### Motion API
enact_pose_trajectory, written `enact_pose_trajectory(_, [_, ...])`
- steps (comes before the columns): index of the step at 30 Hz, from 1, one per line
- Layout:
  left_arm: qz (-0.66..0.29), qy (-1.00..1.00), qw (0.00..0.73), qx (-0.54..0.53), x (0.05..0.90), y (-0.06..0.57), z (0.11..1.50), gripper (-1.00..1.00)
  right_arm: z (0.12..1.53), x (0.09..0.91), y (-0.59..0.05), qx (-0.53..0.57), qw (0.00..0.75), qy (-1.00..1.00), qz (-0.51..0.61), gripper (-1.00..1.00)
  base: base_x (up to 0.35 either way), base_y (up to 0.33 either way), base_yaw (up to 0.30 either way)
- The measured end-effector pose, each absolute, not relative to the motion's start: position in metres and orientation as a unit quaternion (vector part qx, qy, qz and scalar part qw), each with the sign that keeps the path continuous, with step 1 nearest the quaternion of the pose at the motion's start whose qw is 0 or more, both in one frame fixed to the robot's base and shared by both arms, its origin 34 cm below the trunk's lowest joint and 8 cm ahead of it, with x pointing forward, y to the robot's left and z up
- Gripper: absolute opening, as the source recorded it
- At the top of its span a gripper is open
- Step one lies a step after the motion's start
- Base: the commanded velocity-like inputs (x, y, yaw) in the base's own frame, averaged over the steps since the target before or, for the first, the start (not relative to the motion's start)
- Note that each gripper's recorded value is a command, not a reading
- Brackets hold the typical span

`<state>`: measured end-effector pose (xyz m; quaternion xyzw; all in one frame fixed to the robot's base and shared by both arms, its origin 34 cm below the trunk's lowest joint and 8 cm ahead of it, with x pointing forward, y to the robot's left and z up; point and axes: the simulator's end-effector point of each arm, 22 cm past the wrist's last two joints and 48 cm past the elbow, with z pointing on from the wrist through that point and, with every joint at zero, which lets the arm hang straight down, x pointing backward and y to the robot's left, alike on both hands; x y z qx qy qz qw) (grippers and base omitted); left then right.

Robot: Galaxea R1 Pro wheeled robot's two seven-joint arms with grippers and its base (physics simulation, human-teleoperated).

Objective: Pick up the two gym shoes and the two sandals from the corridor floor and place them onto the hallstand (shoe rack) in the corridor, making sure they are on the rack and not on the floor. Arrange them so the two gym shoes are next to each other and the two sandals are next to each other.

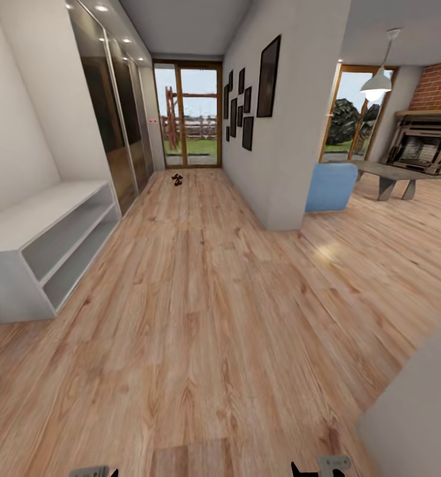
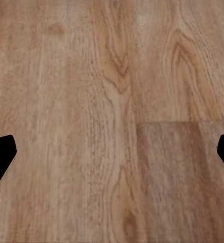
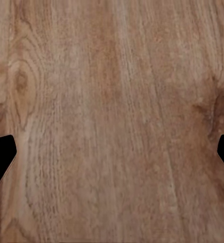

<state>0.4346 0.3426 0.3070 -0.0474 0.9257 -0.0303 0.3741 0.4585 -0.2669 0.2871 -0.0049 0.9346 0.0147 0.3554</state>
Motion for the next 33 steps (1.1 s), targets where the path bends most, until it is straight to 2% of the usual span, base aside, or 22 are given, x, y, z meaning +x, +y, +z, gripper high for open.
enact_pose_trajectory(14, [-0.03,0.926,0.374,-0.048,0.4346,0.3427,0.307,1.0,0.2872,0.4587,-0.2668,-0.005,0.356,0.935,0.015,1.0,0.338,0.013,0.0])
enact_pose_trajectory(33, [-0.03,0.926,0.374,-0.048,0.4346,0.343,0.3071,1.0,0.2872,0.4587,-0.2668,-0.005,0.355,0.935,0.015,1.0,0.337,0.101,0.0])
